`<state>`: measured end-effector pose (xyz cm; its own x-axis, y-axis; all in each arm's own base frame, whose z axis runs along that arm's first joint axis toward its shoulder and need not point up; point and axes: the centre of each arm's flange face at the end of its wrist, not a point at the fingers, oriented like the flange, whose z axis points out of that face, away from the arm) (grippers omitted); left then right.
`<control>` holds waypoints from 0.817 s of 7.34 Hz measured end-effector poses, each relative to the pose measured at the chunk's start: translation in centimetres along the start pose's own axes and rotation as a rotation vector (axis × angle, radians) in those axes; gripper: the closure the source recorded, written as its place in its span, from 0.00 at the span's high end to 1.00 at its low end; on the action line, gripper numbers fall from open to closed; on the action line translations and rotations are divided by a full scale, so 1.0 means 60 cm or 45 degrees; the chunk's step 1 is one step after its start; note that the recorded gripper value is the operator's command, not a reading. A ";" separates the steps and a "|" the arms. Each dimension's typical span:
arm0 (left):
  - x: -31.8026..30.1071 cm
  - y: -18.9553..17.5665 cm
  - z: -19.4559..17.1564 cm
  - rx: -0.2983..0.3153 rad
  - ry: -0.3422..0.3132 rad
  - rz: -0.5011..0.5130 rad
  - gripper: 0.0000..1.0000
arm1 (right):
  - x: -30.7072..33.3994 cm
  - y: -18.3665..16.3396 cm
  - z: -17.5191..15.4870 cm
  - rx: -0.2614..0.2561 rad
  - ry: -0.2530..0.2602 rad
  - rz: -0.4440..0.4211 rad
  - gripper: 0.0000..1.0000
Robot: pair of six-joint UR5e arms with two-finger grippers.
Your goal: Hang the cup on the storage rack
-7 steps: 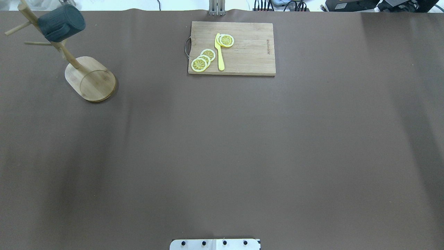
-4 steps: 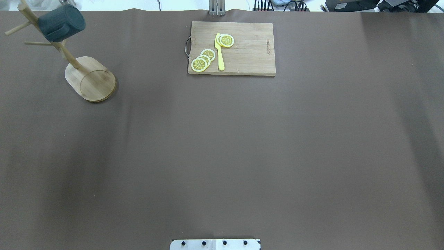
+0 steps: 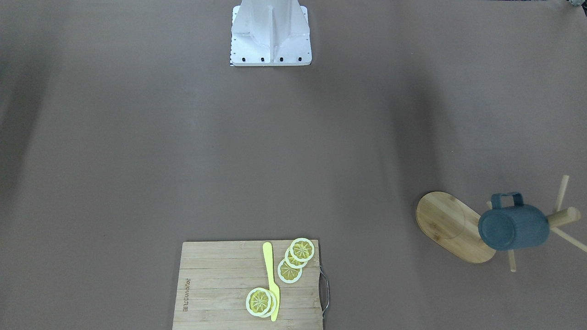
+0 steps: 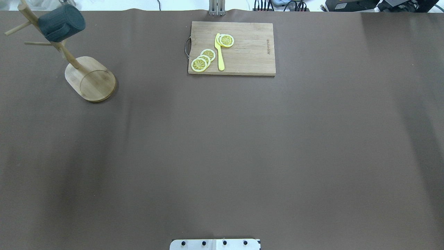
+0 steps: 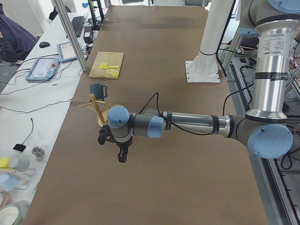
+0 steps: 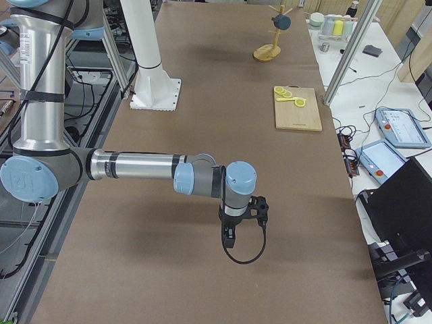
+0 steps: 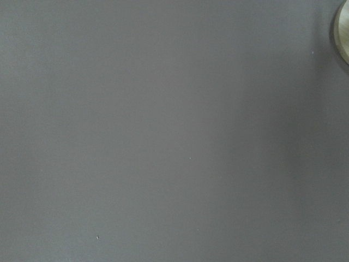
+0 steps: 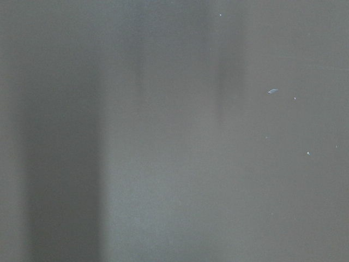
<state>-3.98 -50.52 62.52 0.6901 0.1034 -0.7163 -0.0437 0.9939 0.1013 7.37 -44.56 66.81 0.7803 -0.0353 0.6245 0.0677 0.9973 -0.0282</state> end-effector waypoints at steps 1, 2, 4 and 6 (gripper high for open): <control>0.001 -0.002 -0.001 0.002 0.000 0.002 0.99 | 0.002 0.000 0.004 -0.006 0.002 -0.001 1.00; 0.002 -0.003 -0.002 0.003 0.000 0.004 0.99 | 0.007 0.003 0.010 -0.016 0.002 0.005 1.00; 0.003 -0.004 -0.002 0.004 0.000 0.005 0.99 | 0.018 0.009 0.026 -0.040 -0.002 0.026 1.00; 0.003 -0.004 -0.002 0.004 0.001 0.005 0.99 | 0.024 0.011 0.033 -0.051 -0.001 0.034 1.00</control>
<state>-3.95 -50.71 62.28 0.6893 0.1071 -0.7166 -0.0440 0.9934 0.1061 7.29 -43.84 69.26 0.7817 -0.0086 0.6236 0.0718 0.9945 -0.0764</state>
